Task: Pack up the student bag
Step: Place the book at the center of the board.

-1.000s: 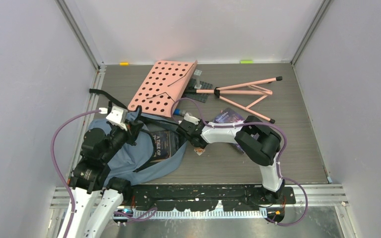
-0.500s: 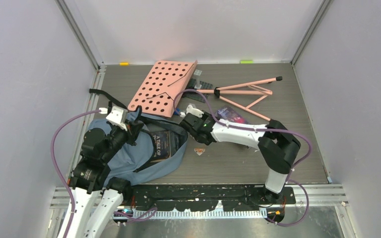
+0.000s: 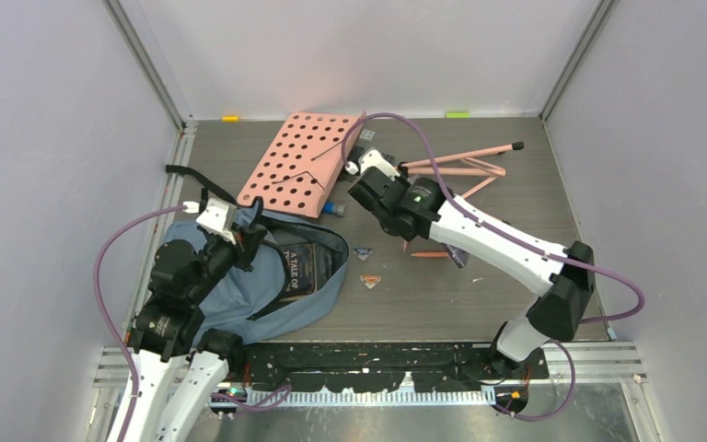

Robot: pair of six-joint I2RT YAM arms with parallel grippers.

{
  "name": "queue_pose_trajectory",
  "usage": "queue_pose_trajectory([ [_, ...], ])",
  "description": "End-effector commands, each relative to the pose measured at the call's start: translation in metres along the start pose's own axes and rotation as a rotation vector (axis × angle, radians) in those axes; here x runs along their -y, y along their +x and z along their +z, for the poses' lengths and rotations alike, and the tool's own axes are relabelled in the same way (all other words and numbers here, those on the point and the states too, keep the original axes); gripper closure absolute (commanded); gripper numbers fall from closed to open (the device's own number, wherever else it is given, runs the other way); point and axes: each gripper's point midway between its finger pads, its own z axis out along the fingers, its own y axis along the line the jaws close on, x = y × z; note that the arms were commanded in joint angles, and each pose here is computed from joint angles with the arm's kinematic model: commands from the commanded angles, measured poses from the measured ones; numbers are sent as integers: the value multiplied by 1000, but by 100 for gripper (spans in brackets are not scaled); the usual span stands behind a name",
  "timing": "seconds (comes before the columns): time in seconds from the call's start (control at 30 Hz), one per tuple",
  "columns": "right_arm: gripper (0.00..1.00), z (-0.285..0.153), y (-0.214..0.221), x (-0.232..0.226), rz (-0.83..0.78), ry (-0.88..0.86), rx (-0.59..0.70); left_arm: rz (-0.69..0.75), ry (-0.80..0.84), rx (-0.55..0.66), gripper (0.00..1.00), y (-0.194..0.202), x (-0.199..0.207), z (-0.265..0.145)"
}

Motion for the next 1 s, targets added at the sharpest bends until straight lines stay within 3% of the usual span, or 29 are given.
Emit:
queue_pose_trajectory([
  [0.0, 99, -39, 8, 3, 106, -183, -10, 23, 55, 139, 100, -36, 12, -2],
  [0.2, 99, -67, 6, -34, 197, -472, -16, 23, 59, 133, 100, -35, 13, -1],
  [0.4, 99, -69, 3, -71, 237, -629, -62, 22, 59, 131, 100, -34, 13, -1],
  [0.87, 99, -15, 10, -115, 221, -641, -115, 22, 65, 115, 100, -31, 14, 2],
  [0.97, 93, -4, 19, -119, 206, -603, -147, 21, 66, 112, 100, -31, 14, 2],
])
